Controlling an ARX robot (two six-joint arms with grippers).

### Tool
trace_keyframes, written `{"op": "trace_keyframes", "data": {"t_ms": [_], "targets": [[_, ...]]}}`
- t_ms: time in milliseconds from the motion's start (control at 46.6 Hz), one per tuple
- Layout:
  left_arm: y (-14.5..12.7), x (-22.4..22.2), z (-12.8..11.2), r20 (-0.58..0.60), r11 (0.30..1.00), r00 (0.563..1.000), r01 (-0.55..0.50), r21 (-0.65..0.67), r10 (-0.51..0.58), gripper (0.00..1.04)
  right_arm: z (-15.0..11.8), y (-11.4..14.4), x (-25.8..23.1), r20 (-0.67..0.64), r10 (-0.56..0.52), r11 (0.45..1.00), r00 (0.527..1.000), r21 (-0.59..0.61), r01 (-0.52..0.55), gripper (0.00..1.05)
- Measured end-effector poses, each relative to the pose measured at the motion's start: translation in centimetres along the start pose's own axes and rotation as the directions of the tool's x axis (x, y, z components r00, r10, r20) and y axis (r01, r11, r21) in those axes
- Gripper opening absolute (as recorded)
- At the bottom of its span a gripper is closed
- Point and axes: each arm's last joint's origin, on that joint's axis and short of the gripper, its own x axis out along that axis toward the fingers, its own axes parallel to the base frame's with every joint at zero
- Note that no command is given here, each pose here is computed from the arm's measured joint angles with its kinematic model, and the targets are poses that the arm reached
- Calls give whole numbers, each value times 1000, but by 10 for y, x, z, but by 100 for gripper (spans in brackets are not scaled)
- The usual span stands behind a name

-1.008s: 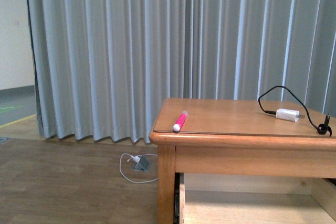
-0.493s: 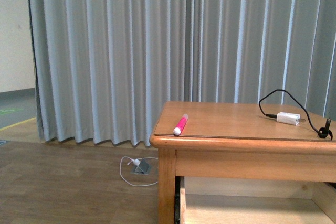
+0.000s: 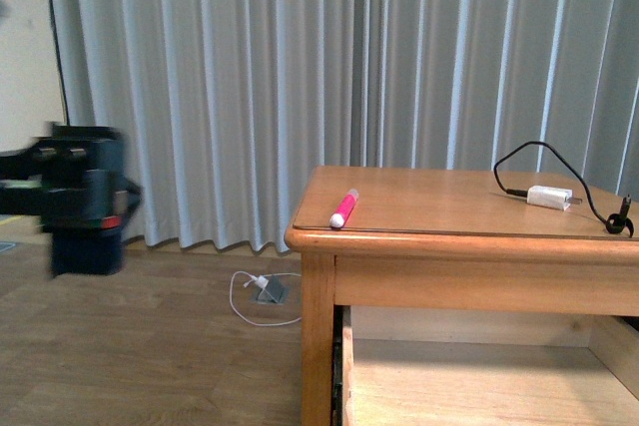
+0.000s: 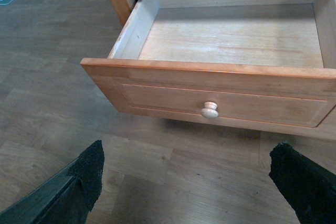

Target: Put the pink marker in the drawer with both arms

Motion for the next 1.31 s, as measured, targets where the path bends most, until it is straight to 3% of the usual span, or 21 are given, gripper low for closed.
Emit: {"op": "trace_keyframes", "data": {"t_ms": [86, 107, 215, 408, 687, 901, 1116, 1309], "targets": [[-16, 39, 10, -26, 999, 999, 31, 28, -30, 99, 0, 0, 0, 0, 0, 1000, 1000, 0, 0, 96], [-74, 135, 43, -57, 989, 991, 125, 83, -120, 99, 0, 0, 0, 1, 0, 1000, 1000, 0, 0, 96], [-90, 180, 44, -74, 989, 990, 123, 78, -117, 99, 0, 0, 0, 1, 5, 1000, 1000, 0, -5, 96], [-109, 224, 20, -154, 986, 979, 146, 84, -131, 99, 0, 0, 0, 2, -4, 1000, 1000, 1, 4, 96], [-116, 245, 34, -141, 984, 979, 161, 75, -149, 99, 0, 0, 0, 2, -3, 1000, 1000, 1, 3, 96], [-123, 255, 20, -223, 977, 961, 190, 99, -164, 99, 0, 0, 0, 2, -3, 1000, 1000, 1, 3, 96], [-128, 254, 22, -255, 969, 952, 208, 131, -170, 71, 0, 0, 0, 2, -2, 1000, 1000, 1, 2, 96], [-128, 252, 20, -266, 964, 948, 221, 148, -176, 30, 0, 0, 0, 2, -2, 1000, 1000, 1, 2, 96]]}}
